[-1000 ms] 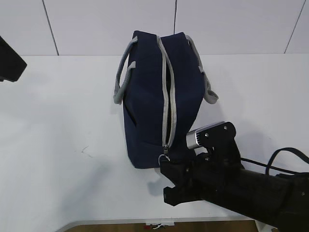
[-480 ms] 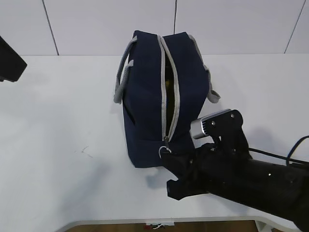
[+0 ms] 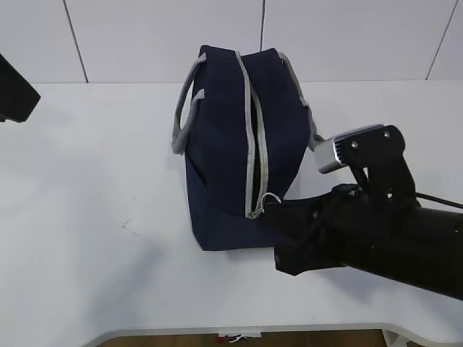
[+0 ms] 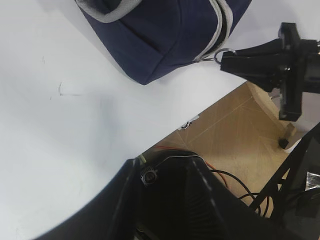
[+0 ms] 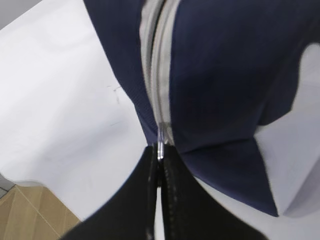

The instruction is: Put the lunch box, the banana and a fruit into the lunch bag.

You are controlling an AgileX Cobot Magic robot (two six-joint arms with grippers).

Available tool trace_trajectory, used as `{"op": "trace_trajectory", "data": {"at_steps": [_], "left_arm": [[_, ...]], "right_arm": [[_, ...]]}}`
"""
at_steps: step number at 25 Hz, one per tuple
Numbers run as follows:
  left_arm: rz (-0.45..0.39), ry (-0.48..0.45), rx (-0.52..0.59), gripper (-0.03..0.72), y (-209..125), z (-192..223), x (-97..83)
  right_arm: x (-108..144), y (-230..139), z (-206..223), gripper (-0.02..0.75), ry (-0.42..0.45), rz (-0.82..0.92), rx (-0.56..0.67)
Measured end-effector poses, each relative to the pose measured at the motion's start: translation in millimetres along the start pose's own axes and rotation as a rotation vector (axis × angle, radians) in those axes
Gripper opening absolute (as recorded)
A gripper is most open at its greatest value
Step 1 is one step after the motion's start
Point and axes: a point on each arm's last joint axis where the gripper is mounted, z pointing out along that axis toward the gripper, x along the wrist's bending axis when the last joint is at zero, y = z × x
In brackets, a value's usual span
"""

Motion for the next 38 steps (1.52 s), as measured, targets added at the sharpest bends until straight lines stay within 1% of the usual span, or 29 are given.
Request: {"op": "trace_trajectory", "data": {"at_steps": [2, 13, 20, 23, 29, 34, 36, 38], "left_arm": [[0.000, 0.000, 0.000, 0.244, 0.0, 0.0, 0.0], [-0.011, 0.010, 0.037, 0.244, 4.6, 12.0, 5.0], [-0.023, 0.024, 0.091, 0.244, 10.5, 29.8, 12.4], [0.007, 0.028, 0.118, 0.244, 13.8, 40.1, 16.6], [0.082, 0.037, 0.107, 0.244, 27.6, 67.5, 27.3], [0.093, 0.054, 0.063, 0.246, 40.6, 91.9, 37.3], [0.097, 0.053, 0.035, 0.274, 46.1, 101.3, 40.4], [0.102, 0.044, 0.023, 0.325, 50.1, 111.6, 43.2]], "right_arm": [[0.6, 7.3, -3.9, 0.013, -0.018, -0.004, 0.017], [9.0, 68.3, -5.2, 0.013, -0.070, -0.013, 0.010], [17.9, 115.4, -8.0, 0.013, -0.069, -0.015, -0.070], [19.7, 127.4, -0.3, 0.013, -0.069, -0.014, -0.081], [23.7, 153.2, 19.1, 0.013, -0.064, 0.015, -0.110], [26.1, 168.3, 30.7, 0.013, -0.058, 0.028, -0.132], [25.9, 168.9, 35.4, 0.013, -0.058, 0.035, -0.129], [25.1, 166.3, 39.6, 0.013, -0.060, 0.040, -0.117]]}}
